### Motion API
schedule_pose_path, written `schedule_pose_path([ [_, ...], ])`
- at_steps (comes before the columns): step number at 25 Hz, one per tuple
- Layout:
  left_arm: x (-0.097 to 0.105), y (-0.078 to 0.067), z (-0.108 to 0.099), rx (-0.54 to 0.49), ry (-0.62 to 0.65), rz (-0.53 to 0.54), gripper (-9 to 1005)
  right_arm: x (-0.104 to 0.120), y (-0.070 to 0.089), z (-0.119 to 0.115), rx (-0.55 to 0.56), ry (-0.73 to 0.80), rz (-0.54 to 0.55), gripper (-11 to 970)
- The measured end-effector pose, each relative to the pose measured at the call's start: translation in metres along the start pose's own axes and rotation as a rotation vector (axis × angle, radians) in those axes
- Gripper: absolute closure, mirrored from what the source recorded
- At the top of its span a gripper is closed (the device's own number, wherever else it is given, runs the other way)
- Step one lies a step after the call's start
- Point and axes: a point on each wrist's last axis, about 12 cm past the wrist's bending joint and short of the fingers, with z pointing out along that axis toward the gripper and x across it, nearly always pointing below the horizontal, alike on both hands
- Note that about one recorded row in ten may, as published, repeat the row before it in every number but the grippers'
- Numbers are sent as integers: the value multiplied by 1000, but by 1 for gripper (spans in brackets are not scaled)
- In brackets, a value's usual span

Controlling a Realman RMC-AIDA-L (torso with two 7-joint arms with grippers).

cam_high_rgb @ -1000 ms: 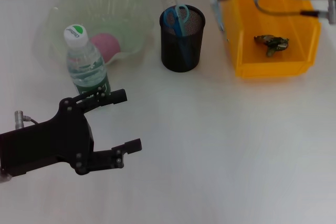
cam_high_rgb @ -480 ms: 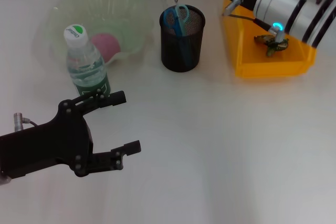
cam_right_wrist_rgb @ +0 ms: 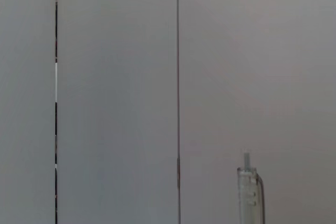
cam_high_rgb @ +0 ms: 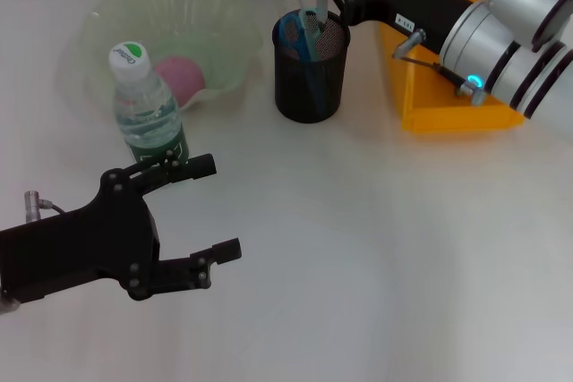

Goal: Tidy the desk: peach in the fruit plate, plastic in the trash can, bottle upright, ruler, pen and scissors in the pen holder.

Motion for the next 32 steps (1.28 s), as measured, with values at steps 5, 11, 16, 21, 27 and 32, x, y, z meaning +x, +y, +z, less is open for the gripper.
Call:
schedule_pose_path([
  [5,-1,1,1,3,-1,3,130,10,2,-1,-15,30,5,828],
  [11,-1,1,1,4,-1,4,130,17,5,-10,-45,15,-23,820],
  [16,-1,1,1,2,-2,3,130,17,6,-15,-45,-3,-9,671],
  [21,-1,1,0,0,-4,6,130,-4,3,-41,-42,-209,72,470],
  [27,-2,2,-2,-10,-5,-2,130,-39,-14,-99,-257,-215,193,240],
  [32,-2,4,-1,6,8,-15,130,-20,6,-142,-612,74,165,171],
])
